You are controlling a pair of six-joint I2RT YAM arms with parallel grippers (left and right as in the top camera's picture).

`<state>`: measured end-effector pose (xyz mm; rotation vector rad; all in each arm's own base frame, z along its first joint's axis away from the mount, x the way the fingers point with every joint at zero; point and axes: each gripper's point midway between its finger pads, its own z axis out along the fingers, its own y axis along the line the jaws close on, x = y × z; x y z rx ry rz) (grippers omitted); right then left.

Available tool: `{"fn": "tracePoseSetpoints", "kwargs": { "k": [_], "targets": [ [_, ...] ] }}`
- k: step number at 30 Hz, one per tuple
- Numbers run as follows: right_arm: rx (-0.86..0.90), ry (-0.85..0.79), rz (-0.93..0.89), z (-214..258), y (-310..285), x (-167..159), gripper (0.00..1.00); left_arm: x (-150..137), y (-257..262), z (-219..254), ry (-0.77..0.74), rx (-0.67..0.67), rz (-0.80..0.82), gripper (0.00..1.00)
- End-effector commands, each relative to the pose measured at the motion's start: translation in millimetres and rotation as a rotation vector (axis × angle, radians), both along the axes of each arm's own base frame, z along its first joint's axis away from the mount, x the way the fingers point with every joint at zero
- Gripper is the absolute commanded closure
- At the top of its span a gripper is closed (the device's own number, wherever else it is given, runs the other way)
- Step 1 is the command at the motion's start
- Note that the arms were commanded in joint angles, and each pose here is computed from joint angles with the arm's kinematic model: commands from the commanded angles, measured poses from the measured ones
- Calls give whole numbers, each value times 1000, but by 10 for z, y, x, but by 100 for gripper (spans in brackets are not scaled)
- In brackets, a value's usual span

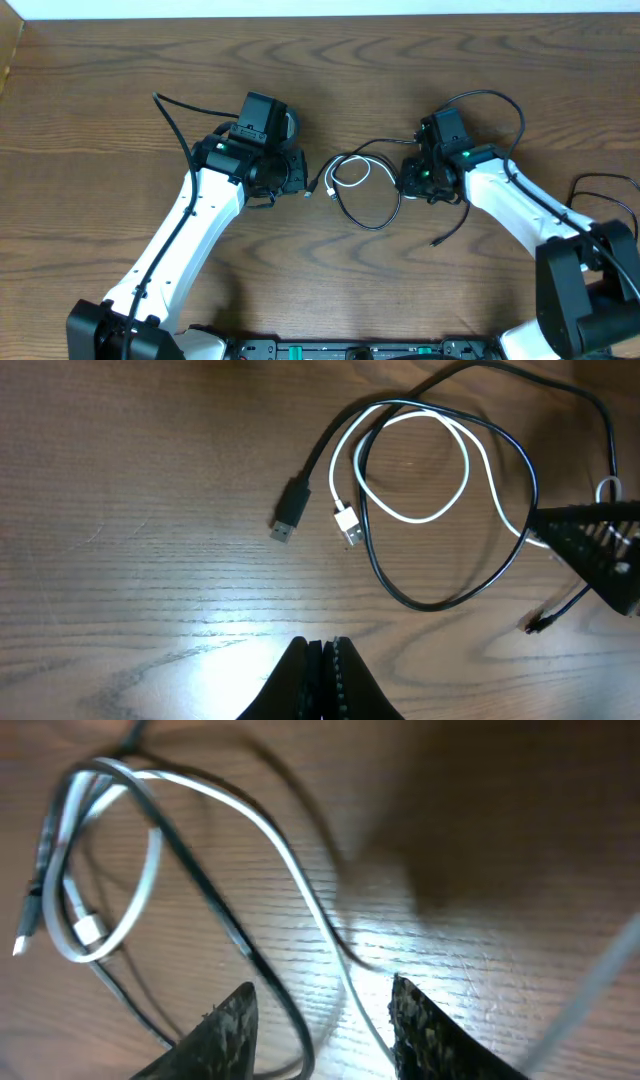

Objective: Untangle cables

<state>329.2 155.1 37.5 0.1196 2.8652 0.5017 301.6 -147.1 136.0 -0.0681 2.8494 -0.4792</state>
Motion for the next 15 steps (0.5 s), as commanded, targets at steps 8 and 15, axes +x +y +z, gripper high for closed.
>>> {"fn": "tracePoseSetpoints", "kwargs": {
  "k": [8, 15],
  "targets": [
    [-41, -113, -99, 616, -202, 26, 63, -11, -10, -41, 12, -1, -11, 92],
    [-74, 25, -153, 298, -250, -190, 65, -11, -10, -48, 14, 0, -11, 92]
  ]
}}
